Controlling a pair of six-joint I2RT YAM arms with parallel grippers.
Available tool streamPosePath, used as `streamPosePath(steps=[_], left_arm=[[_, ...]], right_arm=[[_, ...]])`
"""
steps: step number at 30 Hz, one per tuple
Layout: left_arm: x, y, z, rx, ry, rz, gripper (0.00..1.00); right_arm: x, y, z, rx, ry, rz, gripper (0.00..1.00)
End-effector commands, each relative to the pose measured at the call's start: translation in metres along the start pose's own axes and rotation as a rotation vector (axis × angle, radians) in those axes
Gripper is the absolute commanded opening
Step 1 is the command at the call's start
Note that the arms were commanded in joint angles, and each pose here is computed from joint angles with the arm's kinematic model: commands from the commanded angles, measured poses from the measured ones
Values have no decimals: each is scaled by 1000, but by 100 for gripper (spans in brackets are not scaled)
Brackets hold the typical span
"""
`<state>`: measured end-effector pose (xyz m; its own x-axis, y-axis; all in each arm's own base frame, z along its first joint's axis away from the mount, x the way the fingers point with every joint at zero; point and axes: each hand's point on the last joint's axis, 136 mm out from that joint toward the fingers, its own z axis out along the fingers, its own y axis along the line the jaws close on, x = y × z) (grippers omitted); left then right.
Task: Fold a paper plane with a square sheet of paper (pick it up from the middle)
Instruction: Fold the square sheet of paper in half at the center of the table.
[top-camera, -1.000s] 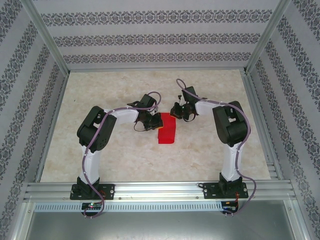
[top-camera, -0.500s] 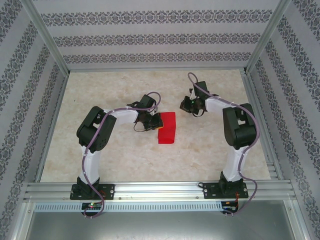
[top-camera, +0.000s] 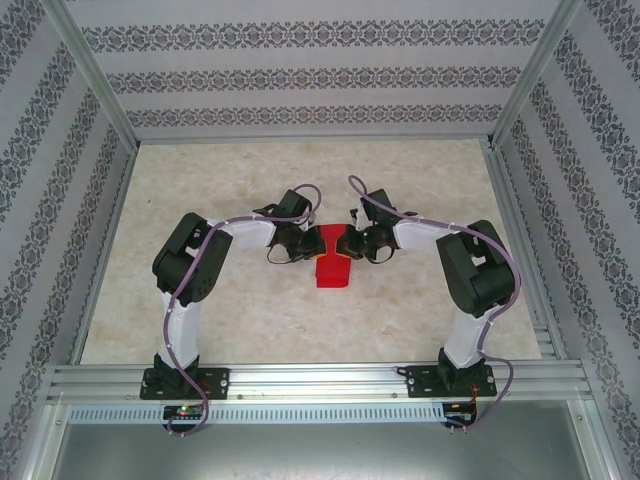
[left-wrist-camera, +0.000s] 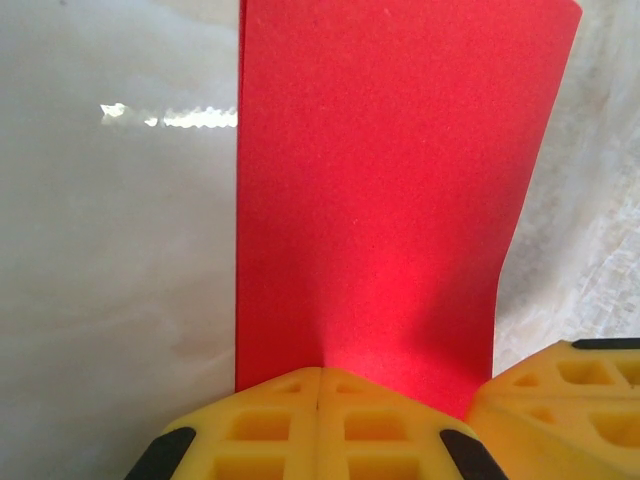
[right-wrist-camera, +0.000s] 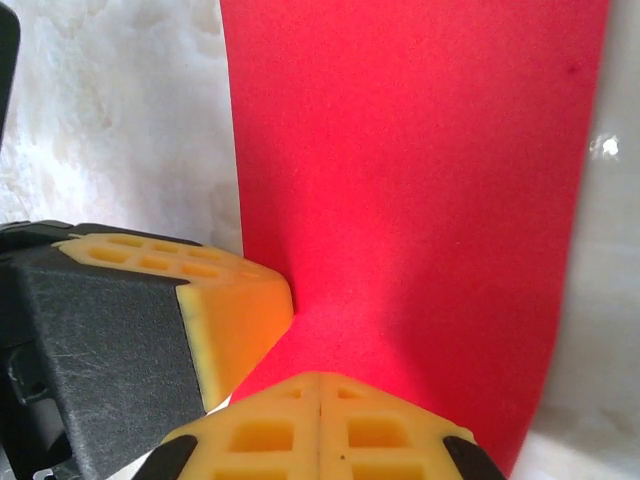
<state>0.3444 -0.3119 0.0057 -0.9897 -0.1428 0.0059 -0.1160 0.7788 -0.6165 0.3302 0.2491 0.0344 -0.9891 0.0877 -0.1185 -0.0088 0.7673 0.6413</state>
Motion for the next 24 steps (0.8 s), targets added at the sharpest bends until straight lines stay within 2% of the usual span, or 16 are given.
streamPosePath(steps=[1, 18, 21, 24], left_arm=[[66, 134, 24, -436, 160, -192, 0], [67, 138, 25, -450, 162, -196, 0], [66, 139, 26, -450, 164, -194, 0], [67, 139, 27, -451, 166, -195, 0]], right_arm=[[7, 0, 9, -1, 37, 11, 0], [69, -57, 3, 143, 146, 82, 0], [74, -56, -3, 145, 147, 79, 0], [59, -28, -10, 58, 104, 41, 0]])
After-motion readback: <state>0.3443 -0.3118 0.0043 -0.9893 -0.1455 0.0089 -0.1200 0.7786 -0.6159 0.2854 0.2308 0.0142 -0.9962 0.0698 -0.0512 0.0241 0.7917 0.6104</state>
